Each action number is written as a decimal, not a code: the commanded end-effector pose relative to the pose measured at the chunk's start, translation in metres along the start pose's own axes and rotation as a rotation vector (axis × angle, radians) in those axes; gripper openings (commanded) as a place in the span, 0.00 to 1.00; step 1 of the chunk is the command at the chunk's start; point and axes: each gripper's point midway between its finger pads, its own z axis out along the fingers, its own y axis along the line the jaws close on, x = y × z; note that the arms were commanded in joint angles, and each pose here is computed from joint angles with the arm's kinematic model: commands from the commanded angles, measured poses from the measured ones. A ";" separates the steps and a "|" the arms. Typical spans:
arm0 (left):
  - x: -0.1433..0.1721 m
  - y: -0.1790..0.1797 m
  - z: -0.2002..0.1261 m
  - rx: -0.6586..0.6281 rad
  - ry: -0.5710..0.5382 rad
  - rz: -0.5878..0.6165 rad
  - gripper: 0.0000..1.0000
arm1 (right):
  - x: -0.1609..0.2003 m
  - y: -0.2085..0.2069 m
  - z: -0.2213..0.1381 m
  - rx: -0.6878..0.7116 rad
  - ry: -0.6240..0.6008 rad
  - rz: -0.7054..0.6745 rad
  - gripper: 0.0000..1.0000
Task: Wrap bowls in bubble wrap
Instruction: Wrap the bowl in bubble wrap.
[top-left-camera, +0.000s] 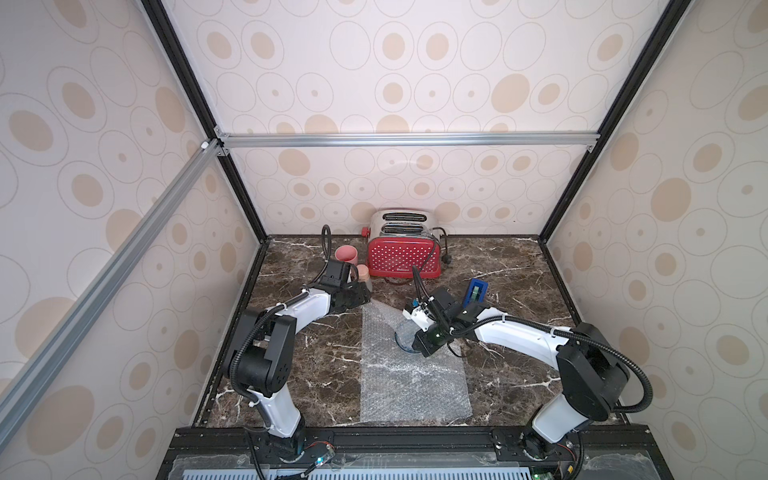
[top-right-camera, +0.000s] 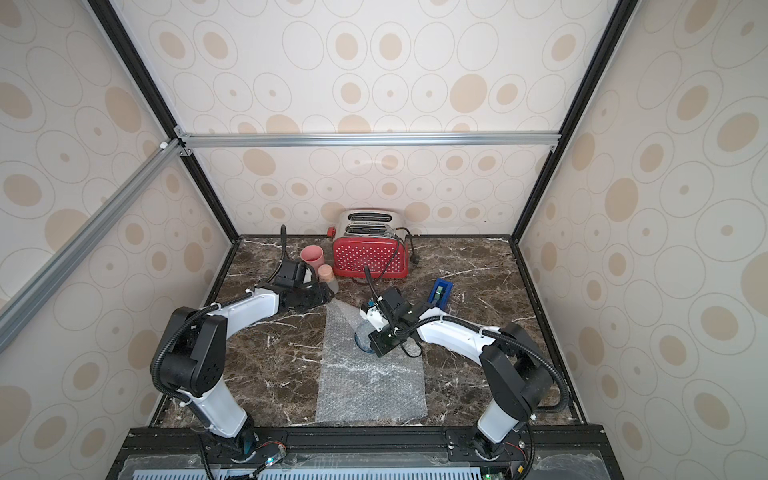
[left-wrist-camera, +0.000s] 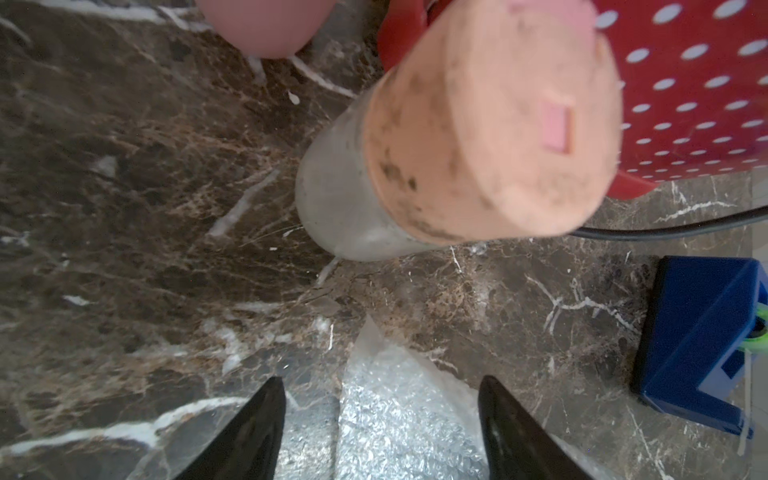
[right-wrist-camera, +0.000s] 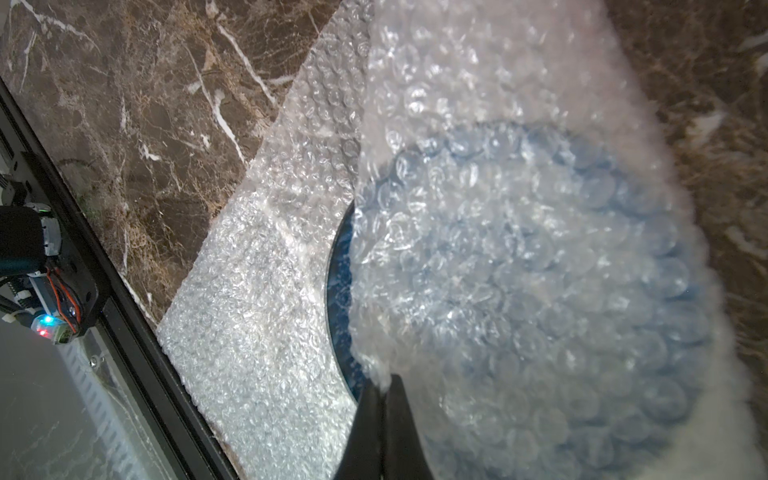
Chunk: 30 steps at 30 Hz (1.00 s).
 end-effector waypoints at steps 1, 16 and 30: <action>-0.010 -0.010 0.005 0.050 -0.023 0.020 0.67 | 0.008 0.004 0.005 -0.013 0.025 -0.021 0.02; -0.014 -0.011 0.018 0.072 -0.041 -0.015 0.34 | 0.011 0.004 0.007 -0.018 0.037 -0.019 0.02; -0.004 -0.030 -0.006 0.133 -0.070 -0.038 0.00 | 0.011 0.003 0.010 -0.008 0.038 -0.025 0.02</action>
